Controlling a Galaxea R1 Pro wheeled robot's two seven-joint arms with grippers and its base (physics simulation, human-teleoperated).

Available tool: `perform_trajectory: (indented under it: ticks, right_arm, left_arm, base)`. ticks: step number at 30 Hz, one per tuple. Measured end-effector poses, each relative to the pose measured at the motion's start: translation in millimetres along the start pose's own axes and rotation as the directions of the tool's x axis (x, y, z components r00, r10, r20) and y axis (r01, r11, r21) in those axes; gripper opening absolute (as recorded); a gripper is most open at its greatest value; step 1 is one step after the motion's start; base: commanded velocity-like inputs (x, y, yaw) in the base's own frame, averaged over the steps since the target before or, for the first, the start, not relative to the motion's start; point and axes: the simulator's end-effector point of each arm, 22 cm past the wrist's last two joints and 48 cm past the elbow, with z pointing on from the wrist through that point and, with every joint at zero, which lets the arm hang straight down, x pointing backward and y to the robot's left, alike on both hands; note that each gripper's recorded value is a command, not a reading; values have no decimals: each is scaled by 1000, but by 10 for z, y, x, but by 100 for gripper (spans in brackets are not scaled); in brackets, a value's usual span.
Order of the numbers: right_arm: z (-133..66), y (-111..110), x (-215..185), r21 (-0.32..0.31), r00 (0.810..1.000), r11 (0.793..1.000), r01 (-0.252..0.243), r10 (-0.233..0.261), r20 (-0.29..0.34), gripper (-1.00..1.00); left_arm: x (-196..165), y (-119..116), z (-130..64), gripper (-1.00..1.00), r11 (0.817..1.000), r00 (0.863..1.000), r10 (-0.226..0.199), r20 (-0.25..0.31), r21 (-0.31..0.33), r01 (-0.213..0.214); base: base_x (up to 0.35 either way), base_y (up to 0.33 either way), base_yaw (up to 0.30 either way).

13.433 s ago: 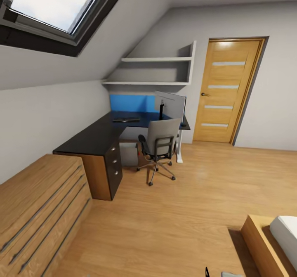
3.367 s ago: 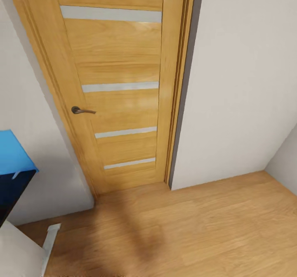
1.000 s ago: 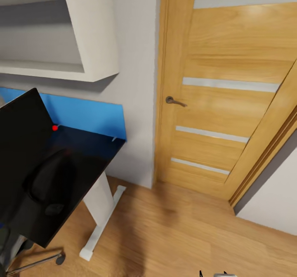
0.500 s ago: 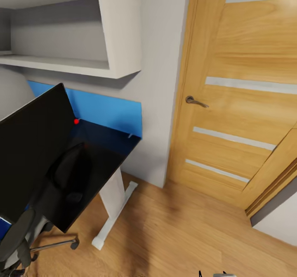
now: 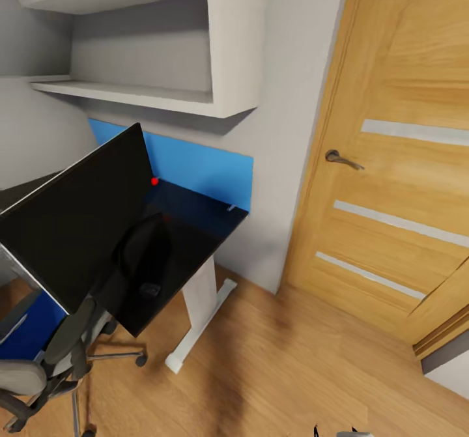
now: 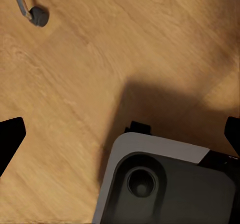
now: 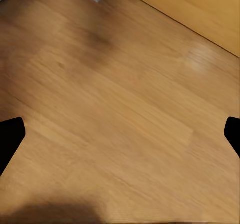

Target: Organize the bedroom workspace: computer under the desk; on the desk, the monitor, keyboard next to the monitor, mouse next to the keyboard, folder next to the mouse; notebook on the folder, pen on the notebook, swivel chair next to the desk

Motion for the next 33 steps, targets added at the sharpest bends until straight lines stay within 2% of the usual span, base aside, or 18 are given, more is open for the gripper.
perform_trajectory:
  ticks: [6, 15, 33]
  right_arm:
    - [-2, -4, 7, -1, 1000, 1000, 2, -2, -1, 100]
    - [-6, 18, 7, -3, 1000, 1000, 0, 0, -1, 100]
    - [-15, 7, 37, -1, 1000, 1000, 1, -1, -9, 100]
  left_arm:
    - [8, 21, 1, 100, 1000, 1000, 1, -3, -2, -1]
    - [48, 26, -8, 100, 1000, 1000, 3, -12, -2, -3]
    - [82, 12, -17, 100, 1000, 1000, 3, -18, -2, -3]
  base:
    - [-162, -122, 76]
    - [-16, -68, 106]
    - [-1, -4, 255]
